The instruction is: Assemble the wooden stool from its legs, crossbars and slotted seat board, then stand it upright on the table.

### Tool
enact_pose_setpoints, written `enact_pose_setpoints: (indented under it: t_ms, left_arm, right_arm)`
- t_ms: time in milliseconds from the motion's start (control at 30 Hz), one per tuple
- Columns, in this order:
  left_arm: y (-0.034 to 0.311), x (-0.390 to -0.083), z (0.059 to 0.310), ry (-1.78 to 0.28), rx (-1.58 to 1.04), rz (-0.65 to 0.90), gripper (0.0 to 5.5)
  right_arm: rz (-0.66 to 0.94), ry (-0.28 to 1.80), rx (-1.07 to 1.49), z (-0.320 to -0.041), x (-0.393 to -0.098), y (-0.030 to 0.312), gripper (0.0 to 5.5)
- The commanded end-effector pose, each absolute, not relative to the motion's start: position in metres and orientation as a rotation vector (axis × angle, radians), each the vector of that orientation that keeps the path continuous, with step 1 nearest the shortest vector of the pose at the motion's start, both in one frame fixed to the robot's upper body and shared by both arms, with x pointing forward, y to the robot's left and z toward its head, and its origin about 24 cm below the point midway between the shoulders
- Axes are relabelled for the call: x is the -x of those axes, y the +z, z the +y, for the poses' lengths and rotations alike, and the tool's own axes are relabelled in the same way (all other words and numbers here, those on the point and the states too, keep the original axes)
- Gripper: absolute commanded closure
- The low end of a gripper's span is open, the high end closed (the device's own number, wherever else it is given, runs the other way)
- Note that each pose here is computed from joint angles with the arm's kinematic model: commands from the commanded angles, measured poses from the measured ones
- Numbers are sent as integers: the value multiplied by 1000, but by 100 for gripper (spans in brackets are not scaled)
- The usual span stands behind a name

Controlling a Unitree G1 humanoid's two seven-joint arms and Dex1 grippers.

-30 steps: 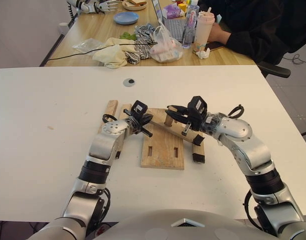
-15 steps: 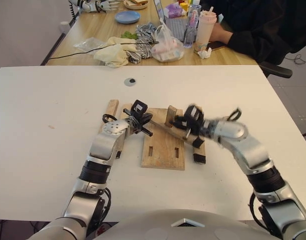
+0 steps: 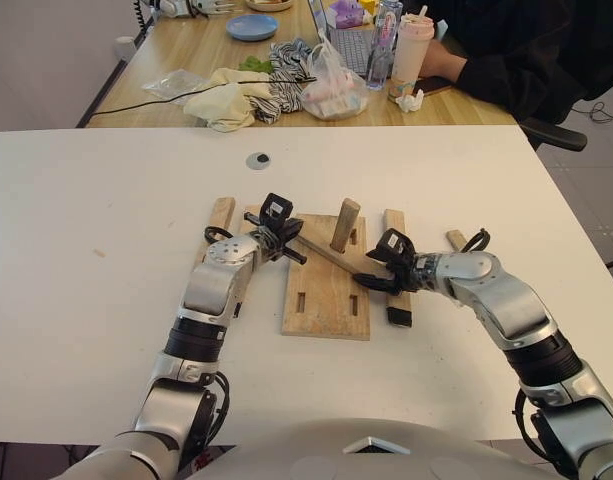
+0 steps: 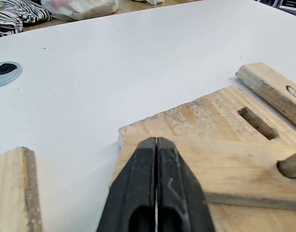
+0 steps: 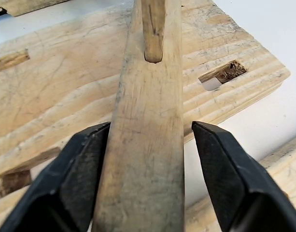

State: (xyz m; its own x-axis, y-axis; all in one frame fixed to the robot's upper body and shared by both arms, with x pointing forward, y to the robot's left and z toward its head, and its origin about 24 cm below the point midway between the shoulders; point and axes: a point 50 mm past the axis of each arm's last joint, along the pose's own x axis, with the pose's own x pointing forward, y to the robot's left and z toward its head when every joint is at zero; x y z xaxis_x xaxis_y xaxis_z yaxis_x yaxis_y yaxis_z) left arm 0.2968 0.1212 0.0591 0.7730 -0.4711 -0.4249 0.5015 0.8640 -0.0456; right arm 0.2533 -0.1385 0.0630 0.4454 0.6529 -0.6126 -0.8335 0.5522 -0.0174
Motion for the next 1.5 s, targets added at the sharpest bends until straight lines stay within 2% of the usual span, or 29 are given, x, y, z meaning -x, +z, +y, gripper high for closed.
enact_pose_setpoints:
  t_ms: [33, 133, 233, 400, 600, 800, 967, 1133, 1300, 1500]
  left_arm:
    - [91, -311, 135, -455, -77, 287, 550]
    - [137, -318, 138, -492, 69, 20, 550]
    - [157, -316, 150, -522, 282, -97, 528]
    - [179, -292, 180, -714, 663, -284, 441]
    - [171, -272, 198, -854, 933, -320, 353]
    - [152, -265, 187, -860, 1001, -310, 258]
    - [156, -261, 167, -958, 1035, -321, 186]
    - [175, -255, 160, -1085, 1142, -420, 183]
    - [183, -251, 159, -1146, 1184, -444, 183]
    - [189, -248, 165, -1202, 1229, -478, 263]
  right_arm:
    - [636, 913, 370, -142, -250, 55, 302]
    - [617, 897, 381, -142, -253, 55, 347]
    - [587, 900, 370, -139, -258, 59, 348]
    - [484, 948, 296, -139, -278, 92, 348]
    - [343, 1056, 154, -141, -306, 159, 348]
    - [297, 1233, 8, -132, -310, 225, 348]
    - [293, 1346, -50, -127, -306, 246, 348]
    - [311, 1474, -59, -127, -292, 242, 348]
    - [338, 1529, -94, -129, -285, 236, 348]
    - [376, 1554, -174, -131, -281, 233, 348]
